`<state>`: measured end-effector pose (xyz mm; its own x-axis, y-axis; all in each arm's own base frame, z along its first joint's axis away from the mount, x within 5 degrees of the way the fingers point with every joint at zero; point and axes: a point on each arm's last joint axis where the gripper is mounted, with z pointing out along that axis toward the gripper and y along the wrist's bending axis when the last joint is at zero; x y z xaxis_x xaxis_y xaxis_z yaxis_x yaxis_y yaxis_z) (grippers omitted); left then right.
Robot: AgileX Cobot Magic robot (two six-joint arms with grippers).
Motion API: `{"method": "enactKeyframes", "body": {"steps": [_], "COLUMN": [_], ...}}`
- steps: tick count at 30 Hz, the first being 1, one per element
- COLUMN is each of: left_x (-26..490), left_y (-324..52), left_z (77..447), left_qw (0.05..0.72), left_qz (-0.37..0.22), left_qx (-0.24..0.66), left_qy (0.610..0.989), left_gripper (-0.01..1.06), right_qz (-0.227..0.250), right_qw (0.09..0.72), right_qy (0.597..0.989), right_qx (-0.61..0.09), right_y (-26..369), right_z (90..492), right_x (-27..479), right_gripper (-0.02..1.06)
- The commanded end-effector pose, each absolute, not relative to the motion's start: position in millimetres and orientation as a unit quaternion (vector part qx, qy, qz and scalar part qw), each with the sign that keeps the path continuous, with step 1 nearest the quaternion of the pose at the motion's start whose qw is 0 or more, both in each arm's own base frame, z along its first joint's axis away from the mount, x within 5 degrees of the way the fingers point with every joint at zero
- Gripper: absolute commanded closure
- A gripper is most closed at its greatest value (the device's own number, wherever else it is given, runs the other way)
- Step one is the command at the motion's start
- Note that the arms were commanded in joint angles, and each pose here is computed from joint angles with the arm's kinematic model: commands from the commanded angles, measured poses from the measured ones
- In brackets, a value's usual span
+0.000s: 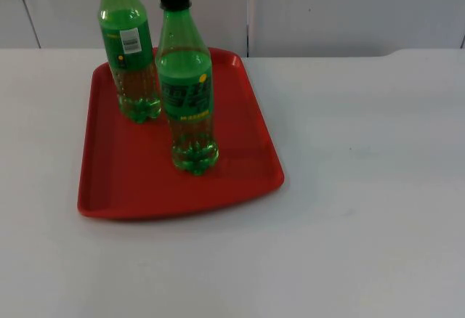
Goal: Place the bottle upright on the tray.
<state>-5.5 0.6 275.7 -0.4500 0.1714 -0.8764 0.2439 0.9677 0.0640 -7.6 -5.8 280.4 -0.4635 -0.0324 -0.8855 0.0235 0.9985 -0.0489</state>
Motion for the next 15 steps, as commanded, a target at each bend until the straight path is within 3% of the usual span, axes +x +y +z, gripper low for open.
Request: {"method": "enactKeyframes", "body": {"steps": [1,15], "left_x": [-5.0,-5.0], "left_y": [0.6,0.6], "left_z": [274.9,274.9], "left_qw": [0.512,0.512], "left_qz": [-0.037,-0.037], "left_qx": [0.123,0.123], "left_qy": [0.849,0.849], "left_gripper": [0.0,0.0], "right_qz": [-0.029,-0.029], "right_qw": [0.521,0.521], "right_qy": [0.853,0.853], "right_qx": [0.003,0.003], "right_y": [-5.9,-5.9], "right_z": [280.4,280.4], "right_x": [-7.5,-7.5], "right_gripper": [-0.01,-0.01]}}
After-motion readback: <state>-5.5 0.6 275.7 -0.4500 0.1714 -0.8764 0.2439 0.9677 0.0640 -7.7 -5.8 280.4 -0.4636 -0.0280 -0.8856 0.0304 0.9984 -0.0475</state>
